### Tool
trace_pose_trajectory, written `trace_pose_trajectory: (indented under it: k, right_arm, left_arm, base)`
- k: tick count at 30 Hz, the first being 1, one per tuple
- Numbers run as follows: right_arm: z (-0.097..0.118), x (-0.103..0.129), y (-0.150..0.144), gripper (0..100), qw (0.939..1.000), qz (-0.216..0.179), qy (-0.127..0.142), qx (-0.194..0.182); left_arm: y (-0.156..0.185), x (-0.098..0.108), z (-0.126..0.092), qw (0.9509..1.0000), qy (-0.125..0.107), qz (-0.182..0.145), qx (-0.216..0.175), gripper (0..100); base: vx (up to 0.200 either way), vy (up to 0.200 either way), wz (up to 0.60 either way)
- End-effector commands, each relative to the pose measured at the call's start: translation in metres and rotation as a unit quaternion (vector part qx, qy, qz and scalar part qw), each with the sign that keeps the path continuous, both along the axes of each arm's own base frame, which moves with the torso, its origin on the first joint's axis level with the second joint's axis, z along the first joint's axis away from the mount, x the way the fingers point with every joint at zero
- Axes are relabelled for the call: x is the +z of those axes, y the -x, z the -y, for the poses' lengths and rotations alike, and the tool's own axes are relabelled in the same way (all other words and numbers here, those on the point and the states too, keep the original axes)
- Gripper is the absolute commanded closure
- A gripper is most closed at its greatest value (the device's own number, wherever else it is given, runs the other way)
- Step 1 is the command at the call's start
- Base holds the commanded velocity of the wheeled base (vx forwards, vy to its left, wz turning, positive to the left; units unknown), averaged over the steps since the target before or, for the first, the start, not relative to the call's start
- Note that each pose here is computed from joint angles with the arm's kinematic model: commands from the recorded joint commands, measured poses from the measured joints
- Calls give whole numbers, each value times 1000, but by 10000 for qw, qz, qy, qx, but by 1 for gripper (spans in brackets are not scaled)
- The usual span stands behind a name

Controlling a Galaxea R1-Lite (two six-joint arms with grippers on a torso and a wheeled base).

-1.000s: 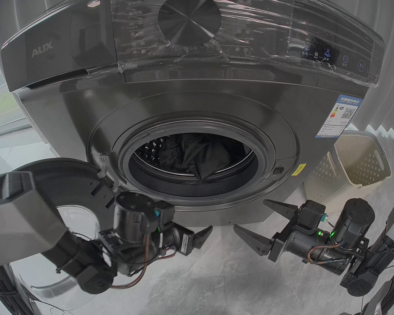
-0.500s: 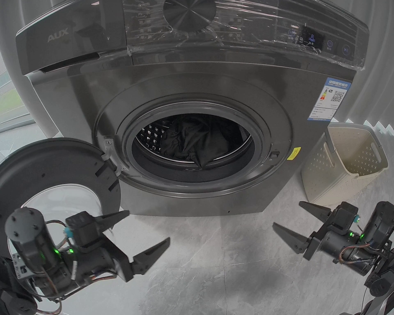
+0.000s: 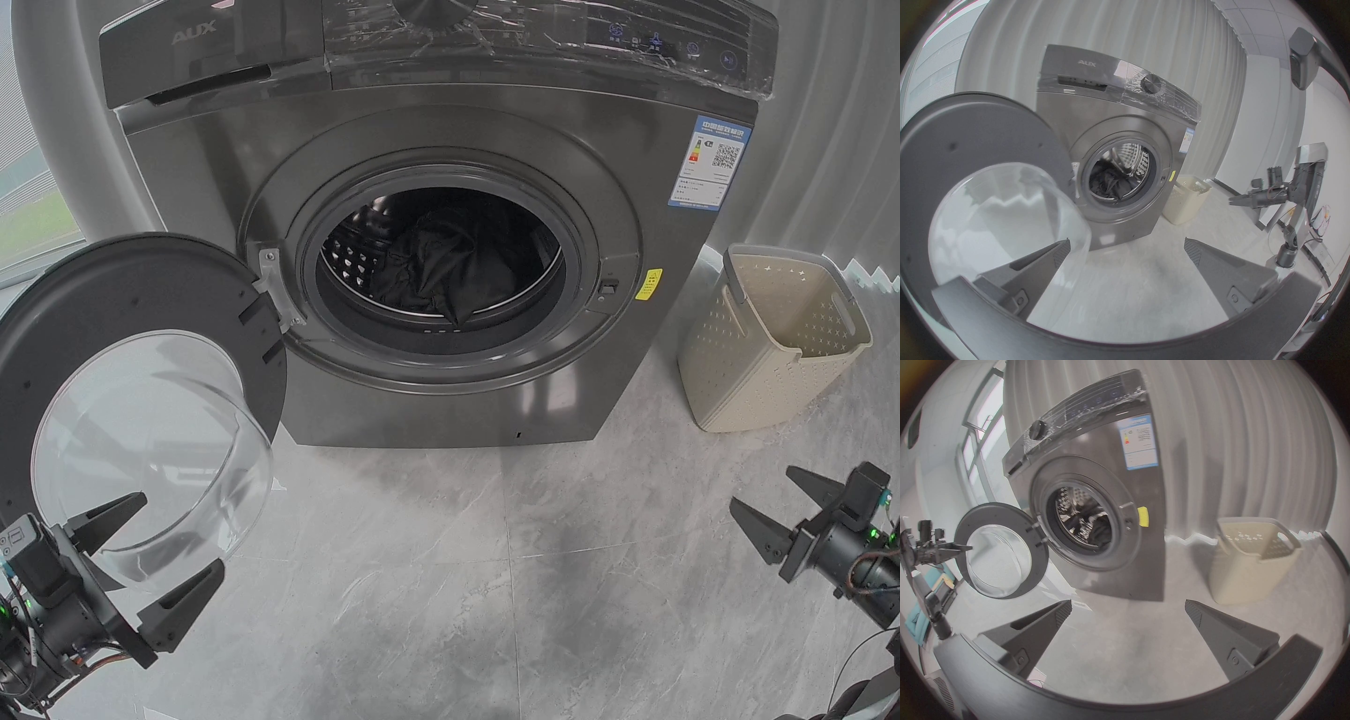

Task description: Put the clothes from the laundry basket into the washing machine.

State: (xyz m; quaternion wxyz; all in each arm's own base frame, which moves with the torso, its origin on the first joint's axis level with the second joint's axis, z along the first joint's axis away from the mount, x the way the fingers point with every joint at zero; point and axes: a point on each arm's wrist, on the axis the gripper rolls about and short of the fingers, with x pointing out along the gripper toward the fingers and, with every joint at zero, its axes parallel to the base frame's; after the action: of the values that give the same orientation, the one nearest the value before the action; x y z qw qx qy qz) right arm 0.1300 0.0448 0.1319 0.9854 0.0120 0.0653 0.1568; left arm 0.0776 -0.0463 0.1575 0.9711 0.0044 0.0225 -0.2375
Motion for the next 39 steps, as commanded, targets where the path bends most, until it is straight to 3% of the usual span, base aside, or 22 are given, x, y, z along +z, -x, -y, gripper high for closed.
trace_pose_trajectory:
  k: [1, 4, 9, 13, 15, 17, 19, 21, 23, 25, 27, 29, 33, 39]
  right_arm:
    - [30, 3, 76, 0, 9977, 420, 3, -539]
    - [41, -5, 106, 0, 9952, 587, -44, -778]
    - [47, -20, 132, 0, 9903, 672, -27, -1212]
    - [48, -34, 143, 0, 9890, 789, -62, -1251]
    - [48, -47, 146, 0, 9899, 598, -42, -1282]
    - [49, -48, 145, 0, 9900, 525, -60, -1307]
    - [49, -50, 146, 0, 9897, 399, -69, -1372]
    - [49, -51, 145, 0, 9898, 373, -86, -1374]
    - [49, -51, 145, 0, 9898, 367, -76, -1373]
    - [49, -51, 146, 0, 9888, 372, -43, -1446]
    - [47, -51, 147, 0, 9836, 425, 3, -1753]
    - [46, -54, 149, 0, 9790, 469, 63, -1981]
    - [45, -56, 153, 0, 9838, 676, 231, -1644]
    - [45, -56, 153, 0, 9852, 678, 225, -1561]
  left_arm:
    - [52, -16, -37, 9968, 213, 382, 664, 0]
    - [68, -26, -44, 9944, 190, 385, 962, 0]
    - [80, -46, -48, 9917, 191, 410, 1206, 0]
    - [88, -60, -49, 9868, 194, 419, 1555, 0]
    - [93, -69, -49, 9818, 144, 316, 1865, 0]
    - [93, -71, -50, 9804, 93, 220, 1956, 0]
    - [93, -73, -49, 9761, 111, 120, 2169, 0]
    - [95, -74, -48, 9653, 148, 163, 2601, 0]
    - [97, -76, -47, 9590, 176, 168, 2823, 0]
    - [97, -77, -47, 9605, 188, 149, 2772, 0]
    - [97, -78, -47, 9618, 208, 128, 2728, 0]
    - [100, -82, -47, 9671, 105, 203, 2532, 0]
    - [100, -83, -47, 9702, 52, 199, 2412, 0]
    - [100, -83, -47, 9706, 90, 190, 2398, 0]
  base:
    - [-200, 0, 0]
    - [-200, 0, 0]
    - [-40, 0, 0]
    - [0, 0, 0]
    - [0, 100, 0]
    - [0, 200, 0]
    - [0, 200, 0]
    - [0, 200, 0]
    - [0, 200, 0]
    - [0, 200, 0]
    - [0, 100, 0]
    - [0, 0, 0]
    - [0, 0, 0]
    - [0, 133, 0]
